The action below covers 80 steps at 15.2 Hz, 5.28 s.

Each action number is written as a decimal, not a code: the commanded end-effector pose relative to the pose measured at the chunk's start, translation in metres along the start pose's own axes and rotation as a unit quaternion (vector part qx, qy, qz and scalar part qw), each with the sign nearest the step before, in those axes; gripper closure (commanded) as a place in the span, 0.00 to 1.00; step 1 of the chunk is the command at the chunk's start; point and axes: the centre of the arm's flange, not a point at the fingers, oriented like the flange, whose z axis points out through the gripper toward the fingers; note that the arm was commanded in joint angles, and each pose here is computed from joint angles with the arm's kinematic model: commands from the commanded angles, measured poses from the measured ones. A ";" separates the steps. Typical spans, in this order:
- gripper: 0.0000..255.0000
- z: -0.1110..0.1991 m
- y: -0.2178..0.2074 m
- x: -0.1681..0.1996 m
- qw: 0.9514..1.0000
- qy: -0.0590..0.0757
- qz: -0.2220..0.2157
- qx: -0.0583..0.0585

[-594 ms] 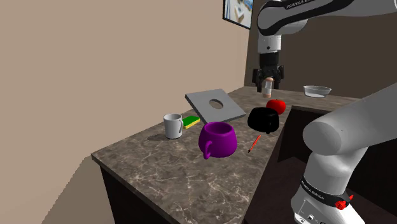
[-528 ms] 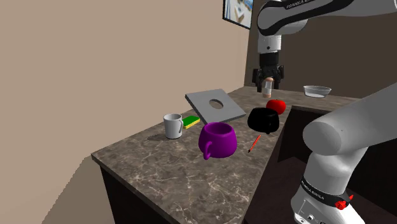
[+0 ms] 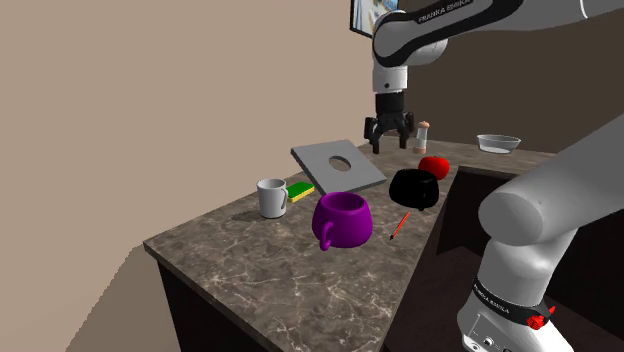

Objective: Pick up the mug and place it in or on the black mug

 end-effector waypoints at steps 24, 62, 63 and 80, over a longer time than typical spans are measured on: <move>0.00 0.046 -0.308 0.088 0.999 0.030 -0.030 0.006; 1.00 0.058 -0.372 0.105 0.999 0.036 -0.036 0.007; 1.00 0.053 -0.372 0.105 0.999 0.036 -0.036 0.007; 1.00 -0.037 -0.364 0.099 0.999 0.036 -0.036 0.007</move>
